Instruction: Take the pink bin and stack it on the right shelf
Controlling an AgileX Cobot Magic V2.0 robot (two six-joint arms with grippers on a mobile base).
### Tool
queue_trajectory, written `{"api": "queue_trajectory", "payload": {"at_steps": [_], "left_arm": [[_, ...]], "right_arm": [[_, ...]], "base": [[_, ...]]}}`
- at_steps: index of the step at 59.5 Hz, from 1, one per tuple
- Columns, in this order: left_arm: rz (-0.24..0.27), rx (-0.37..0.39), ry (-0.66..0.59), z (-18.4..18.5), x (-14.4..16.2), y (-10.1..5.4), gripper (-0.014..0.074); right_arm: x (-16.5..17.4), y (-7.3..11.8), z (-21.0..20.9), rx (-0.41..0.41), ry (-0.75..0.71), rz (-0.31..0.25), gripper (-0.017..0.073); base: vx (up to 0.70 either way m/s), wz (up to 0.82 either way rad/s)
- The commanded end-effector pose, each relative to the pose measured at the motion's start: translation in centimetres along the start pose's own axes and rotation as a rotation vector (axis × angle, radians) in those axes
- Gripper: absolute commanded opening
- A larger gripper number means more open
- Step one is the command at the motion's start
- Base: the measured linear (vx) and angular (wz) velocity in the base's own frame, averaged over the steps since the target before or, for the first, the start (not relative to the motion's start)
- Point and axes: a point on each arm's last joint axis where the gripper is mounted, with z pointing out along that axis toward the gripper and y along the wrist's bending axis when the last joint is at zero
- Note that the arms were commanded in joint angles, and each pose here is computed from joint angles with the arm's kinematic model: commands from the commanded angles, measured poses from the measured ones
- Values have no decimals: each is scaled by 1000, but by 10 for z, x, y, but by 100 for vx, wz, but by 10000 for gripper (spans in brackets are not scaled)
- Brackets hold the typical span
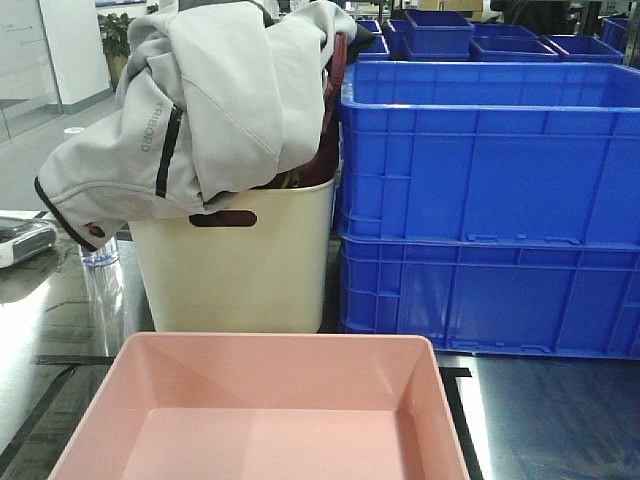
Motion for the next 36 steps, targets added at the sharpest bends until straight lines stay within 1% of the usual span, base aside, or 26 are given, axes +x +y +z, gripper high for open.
{"api": "queue_trajectory", "payload": {"at_steps": [1,10,13,14,15,19,28,32,36], "left_arm": [[-14,2,-91,-1,-5,0,-6],[-14,2,-91,-1,-5,0,-6],[-14,2,-91,-1,-5,0,-6],[-14,2,-90,-1,-5,0,-6],[-14,2,-90,-1,-5,0,-6],[-14,2,-90,-1,-5,0,-6],[-14,2,-90,-1,-5,0,-6],[-14,2,-90,-1,-5,0,-6],[-14,2,-90,-1,-5,0,-6]], "right_arm": [[-12,-1,-4,12,-77,-9,-8],[-11,-1,-5,13,-86,-8,-8],[-10,-2,-8,30,-102,-11,-8],[-10,-3,-10,44,-117,-17,-8],[-10,-4,-10,62,-127,-12,-8],[-13,-8,-17,127,-205,16,-8],[-20,-14,-36,319,-427,79,-8],[-19,-15,-43,390,-478,99,-8],[-15,-15,-46,443,-477,113,-8]], "base": [[0,0],[0,0],[0,0],[0,0],[0,0],[0,0],[0,0],[0,0],[0,0]]}}
